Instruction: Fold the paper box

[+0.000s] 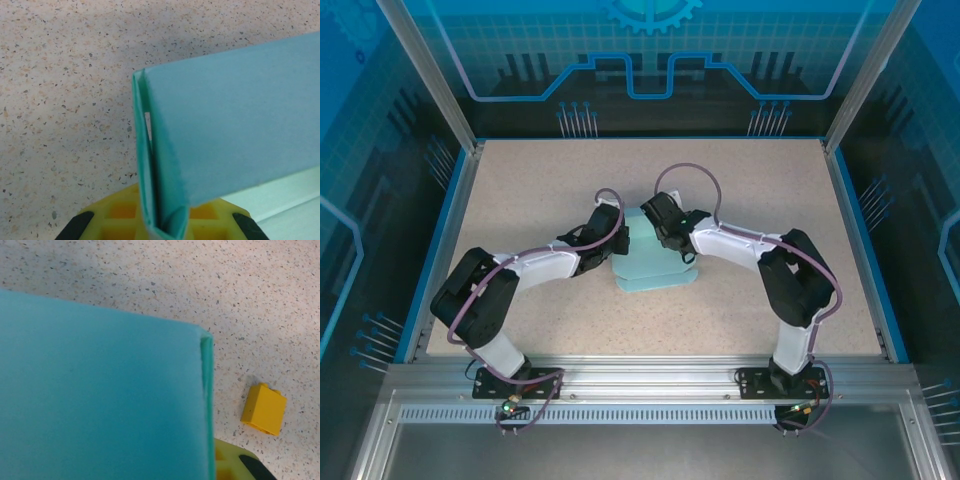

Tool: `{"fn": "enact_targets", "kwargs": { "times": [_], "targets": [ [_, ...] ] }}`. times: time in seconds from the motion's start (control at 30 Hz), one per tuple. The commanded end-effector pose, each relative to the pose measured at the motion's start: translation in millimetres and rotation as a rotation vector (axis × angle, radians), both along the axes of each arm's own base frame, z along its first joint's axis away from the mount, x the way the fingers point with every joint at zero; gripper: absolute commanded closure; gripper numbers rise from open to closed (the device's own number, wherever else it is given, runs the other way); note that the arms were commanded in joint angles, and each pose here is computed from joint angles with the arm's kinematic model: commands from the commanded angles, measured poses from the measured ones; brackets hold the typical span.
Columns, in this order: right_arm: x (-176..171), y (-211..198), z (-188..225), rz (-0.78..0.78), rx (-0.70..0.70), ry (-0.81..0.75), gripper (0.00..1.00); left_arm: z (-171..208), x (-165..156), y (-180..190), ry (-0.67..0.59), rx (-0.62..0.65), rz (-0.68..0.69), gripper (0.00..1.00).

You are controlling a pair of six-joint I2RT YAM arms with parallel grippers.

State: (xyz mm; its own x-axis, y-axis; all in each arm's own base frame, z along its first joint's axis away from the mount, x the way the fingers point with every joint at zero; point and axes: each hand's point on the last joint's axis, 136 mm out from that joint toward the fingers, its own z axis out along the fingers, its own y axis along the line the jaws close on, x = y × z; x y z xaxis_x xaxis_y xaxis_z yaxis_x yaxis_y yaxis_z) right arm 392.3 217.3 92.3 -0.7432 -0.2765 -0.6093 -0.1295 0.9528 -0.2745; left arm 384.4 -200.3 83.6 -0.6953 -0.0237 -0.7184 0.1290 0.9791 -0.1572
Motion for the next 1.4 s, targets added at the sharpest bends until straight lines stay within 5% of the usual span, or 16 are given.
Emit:
{"fn": "enact_targets", "kwargs": {
  "times": [0.0,0.63,0.93,1.37],
  "targets": [
    [-8.4,-37.9,-16.7,-0.049,-0.232,0.063,0.85,12.2,-4.2,-4.1,-0.020,-0.015,-0.027,0.95],
    [-1.3,-59.0,-11.5,-0.062,-0.371,0.084,0.86,13.1,-4.1,-1.5,-0.022,-0.004,-0.021,0.95],
    [-9.9,-14.2,-3.5,0.102,-0.078,0.118,0.79,16.1,-2.3,-2.9,-0.027,-0.004,-0.023,0.95],
    [-18.0,-22.1,-24.7,0.069,-0.088,0.197,0.71,16.6,-2.3,-2.8,-0.029,0.000,-0.026,0.95]
  ]
}}
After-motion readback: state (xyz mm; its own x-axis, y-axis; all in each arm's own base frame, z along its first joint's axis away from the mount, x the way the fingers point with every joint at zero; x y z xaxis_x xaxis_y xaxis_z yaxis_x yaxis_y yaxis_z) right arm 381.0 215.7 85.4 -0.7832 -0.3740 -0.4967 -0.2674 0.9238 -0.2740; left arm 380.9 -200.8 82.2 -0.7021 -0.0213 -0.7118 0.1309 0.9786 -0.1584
